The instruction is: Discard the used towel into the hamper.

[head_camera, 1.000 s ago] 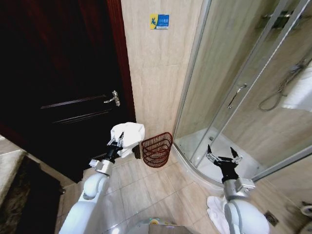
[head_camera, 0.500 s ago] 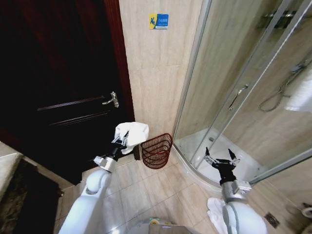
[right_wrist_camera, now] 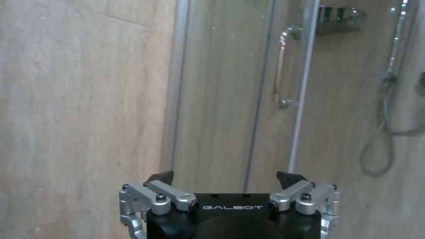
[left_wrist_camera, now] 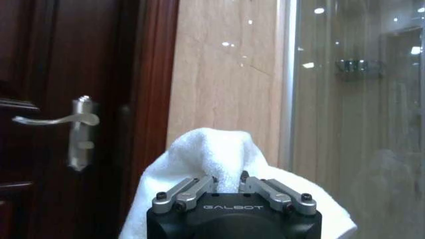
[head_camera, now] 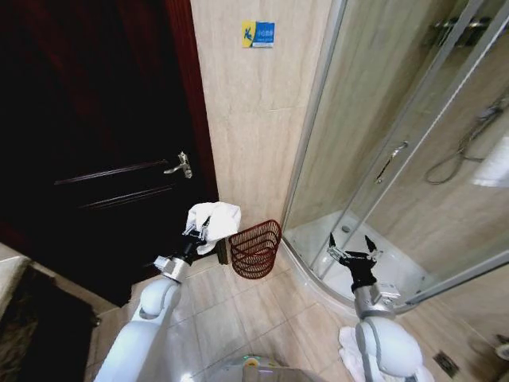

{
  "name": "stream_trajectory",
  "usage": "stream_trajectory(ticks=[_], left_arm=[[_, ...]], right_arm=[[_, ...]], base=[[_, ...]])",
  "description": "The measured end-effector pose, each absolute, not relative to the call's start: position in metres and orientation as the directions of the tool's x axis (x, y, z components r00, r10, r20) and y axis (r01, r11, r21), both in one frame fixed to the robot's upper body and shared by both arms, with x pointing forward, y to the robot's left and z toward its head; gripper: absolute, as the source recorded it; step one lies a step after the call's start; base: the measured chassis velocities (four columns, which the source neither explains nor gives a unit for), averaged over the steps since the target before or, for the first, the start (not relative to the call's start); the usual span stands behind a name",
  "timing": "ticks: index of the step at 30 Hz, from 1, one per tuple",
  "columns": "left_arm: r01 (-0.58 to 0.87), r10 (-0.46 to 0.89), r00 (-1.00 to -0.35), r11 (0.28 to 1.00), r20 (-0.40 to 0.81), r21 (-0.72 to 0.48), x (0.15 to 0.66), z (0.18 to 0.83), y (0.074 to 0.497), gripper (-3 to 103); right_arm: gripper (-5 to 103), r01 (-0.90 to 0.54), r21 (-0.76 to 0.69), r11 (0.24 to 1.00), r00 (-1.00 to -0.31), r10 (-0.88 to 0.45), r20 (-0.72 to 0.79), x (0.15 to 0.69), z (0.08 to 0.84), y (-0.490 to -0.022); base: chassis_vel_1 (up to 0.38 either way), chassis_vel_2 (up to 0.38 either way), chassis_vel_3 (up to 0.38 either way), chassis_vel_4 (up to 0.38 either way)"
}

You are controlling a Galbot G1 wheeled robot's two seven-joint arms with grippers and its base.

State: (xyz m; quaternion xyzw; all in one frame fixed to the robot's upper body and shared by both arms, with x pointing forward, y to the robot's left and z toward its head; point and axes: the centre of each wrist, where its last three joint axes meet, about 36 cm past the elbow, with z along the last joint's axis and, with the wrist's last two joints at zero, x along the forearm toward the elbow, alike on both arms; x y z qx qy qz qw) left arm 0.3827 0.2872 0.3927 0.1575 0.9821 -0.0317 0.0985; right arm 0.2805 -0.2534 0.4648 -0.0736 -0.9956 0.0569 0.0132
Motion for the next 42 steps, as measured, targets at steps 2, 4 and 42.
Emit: stream_trajectory(ticks=[2, 4, 42], left_arm=[[0.316, 0.303, -0.931, 0.948, -0.203, -0.031, 0.383, 0.392, 0.287, 10], [0.316, 0.304, -0.931, 0.948, -0.203, -0.031, 0.384, 0.392, 0.287, 10], [0.442, 0.432, -0.884, 0.897, -0.181, -0.017, 0.390, 0.386, 0.281, 10]], right_arm=[[100, 0.146, -0.116, 0.982, -0.989, 0.149, 0.020, 0.280, 0.464, -0.254], [100, 0.149, -0.119, 0.982, -0.988, 0.152, 0.023, 0.278, 0.463, -0.255], [100, 0.144, -0.128, 0.981, -0.988, 0.150, 0.037, 0.276, 0.459, -0.257]], base=[[-0.085, -0.017, -0.006, -0.080], [-0.096, -0.024, -0.011, -0.099], [-0.031, 0.004, 0.004, -0.032]])
